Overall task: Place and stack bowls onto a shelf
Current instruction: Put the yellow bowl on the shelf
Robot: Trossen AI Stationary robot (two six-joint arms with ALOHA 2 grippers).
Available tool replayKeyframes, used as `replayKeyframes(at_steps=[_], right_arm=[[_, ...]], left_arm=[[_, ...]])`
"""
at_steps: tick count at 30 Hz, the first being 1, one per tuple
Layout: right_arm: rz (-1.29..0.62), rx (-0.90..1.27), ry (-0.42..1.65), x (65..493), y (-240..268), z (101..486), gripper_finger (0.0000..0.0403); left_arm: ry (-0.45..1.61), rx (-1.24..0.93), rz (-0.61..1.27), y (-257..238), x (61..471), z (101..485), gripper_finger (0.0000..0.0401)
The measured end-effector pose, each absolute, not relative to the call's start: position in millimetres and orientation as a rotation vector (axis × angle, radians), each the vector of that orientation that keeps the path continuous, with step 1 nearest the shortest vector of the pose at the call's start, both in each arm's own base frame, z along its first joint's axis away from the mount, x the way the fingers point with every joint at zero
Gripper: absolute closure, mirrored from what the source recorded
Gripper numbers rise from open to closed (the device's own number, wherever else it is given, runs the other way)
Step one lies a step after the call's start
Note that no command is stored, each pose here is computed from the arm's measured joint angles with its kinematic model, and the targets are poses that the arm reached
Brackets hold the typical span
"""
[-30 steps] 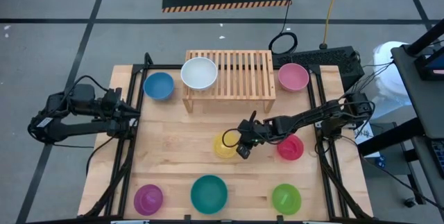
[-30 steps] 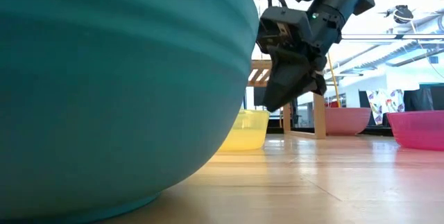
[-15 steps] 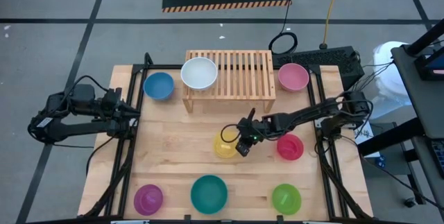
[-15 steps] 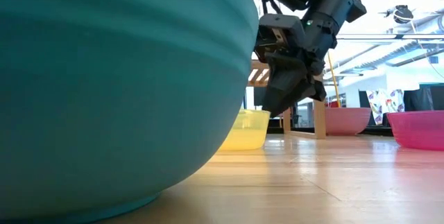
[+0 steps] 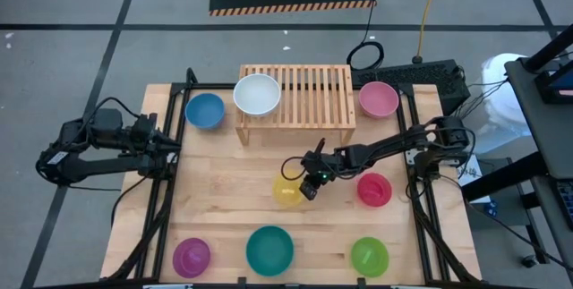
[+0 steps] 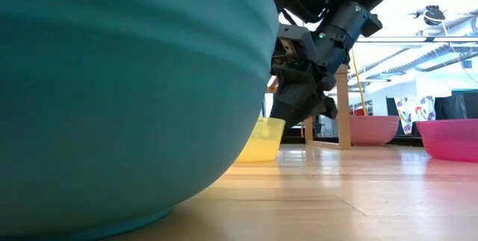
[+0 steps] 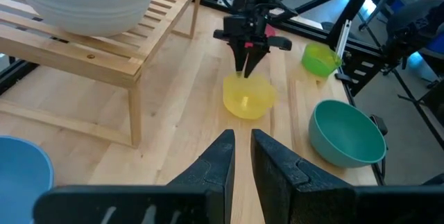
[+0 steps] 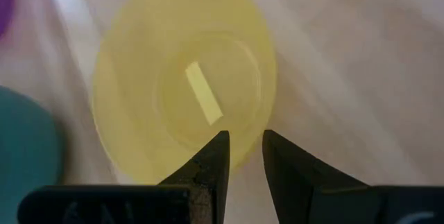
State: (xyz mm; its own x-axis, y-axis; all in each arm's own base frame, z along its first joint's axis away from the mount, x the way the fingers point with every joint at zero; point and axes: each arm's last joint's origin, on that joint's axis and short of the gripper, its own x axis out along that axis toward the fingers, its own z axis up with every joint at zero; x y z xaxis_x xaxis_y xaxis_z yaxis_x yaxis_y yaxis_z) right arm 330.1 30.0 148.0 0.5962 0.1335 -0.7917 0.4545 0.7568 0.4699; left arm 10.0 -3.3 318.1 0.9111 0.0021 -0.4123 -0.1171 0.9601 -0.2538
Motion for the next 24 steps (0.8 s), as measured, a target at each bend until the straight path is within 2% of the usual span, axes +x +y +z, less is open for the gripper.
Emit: replayKeyframes(at_steps=[11, 14, 18, 24], right_arm=[[-0.147, 0.714, 0.949, 338, 32, 131, 0.0324], [-0.129, 0.685, 0.945, 337, 32, 133, 0.0343], [-0.079, 0.687, 0.955, 338, 33, 134, 0.0390], [-0.034, 0.658, 0.964, 337, 33, 134, 0.0401]], left_arm=[[0.421, -0.281, 0.063, -3, 10, 318, 0.0348], [0.421, -0.281, 0.063, -3, 10, 318, 0.0348], [0.421, -0.280, 0.063, -3, 10, 318, 0.0348], [0.421, -0.280, 0.063, -3, 10, 318, 0.0348]])
